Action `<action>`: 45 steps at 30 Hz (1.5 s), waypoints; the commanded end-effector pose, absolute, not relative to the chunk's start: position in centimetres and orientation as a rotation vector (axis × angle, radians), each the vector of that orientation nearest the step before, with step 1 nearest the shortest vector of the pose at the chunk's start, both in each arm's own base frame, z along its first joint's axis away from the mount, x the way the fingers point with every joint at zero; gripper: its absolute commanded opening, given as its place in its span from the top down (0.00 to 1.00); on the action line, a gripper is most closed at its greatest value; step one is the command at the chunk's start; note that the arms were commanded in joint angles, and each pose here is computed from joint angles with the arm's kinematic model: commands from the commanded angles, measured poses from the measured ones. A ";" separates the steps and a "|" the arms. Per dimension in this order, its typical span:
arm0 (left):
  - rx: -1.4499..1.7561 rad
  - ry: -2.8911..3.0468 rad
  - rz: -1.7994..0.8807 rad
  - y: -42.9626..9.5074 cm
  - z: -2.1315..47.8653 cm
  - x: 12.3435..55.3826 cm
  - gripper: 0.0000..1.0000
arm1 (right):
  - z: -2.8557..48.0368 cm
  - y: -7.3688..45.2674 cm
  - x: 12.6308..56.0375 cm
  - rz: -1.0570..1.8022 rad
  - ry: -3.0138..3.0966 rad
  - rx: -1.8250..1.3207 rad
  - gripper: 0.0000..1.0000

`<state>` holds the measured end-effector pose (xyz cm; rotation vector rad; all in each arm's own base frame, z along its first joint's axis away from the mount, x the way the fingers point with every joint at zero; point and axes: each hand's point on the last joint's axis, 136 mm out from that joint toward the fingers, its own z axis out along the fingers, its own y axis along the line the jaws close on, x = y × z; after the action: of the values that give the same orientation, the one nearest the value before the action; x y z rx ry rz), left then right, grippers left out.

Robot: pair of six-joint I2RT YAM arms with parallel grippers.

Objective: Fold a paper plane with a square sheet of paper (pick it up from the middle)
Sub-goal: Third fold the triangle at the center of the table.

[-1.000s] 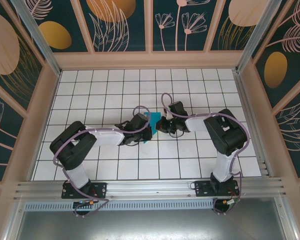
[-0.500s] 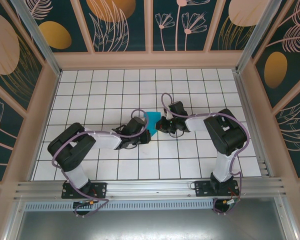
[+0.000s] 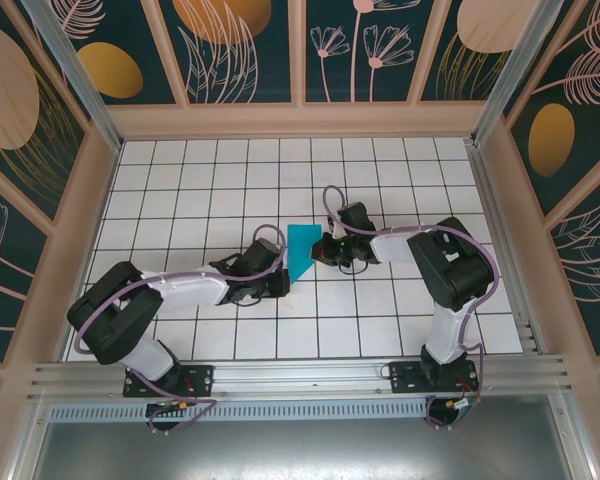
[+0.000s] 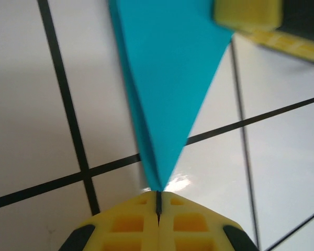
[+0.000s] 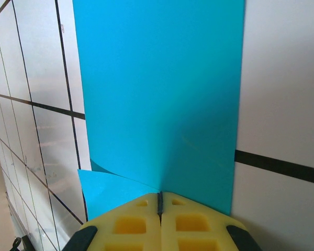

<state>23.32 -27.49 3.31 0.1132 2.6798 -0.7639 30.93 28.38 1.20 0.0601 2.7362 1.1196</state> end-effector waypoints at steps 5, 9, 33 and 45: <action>-0.051 2.550 -0.892 -29.9 6.3 26.2 1.00 | -6.5 22.8 26.5 0.722 3.019 0.241 1.00; -0.067 2.598 -0.889 -30.5 4.7 26.3 1.00 | -5.9 22.6 26.3 0.735 3.001 0.284 1.00; -0.100 2.742 -0.712 -28.4 0.6 25.0 1.00 | 4.9 29.2 29.6 1.095 2.650 0.011 1.00; -0.109 2.645 -0.828 -29.8 3.6 26.0 1.00 | 1.6 29.9 28.3 1.054 2.756 0.010 1.00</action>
<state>25.51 -29.06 1.74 -0.0898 2.6947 -0.7792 28.14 29.58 2.09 0.0291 2.7462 1.0736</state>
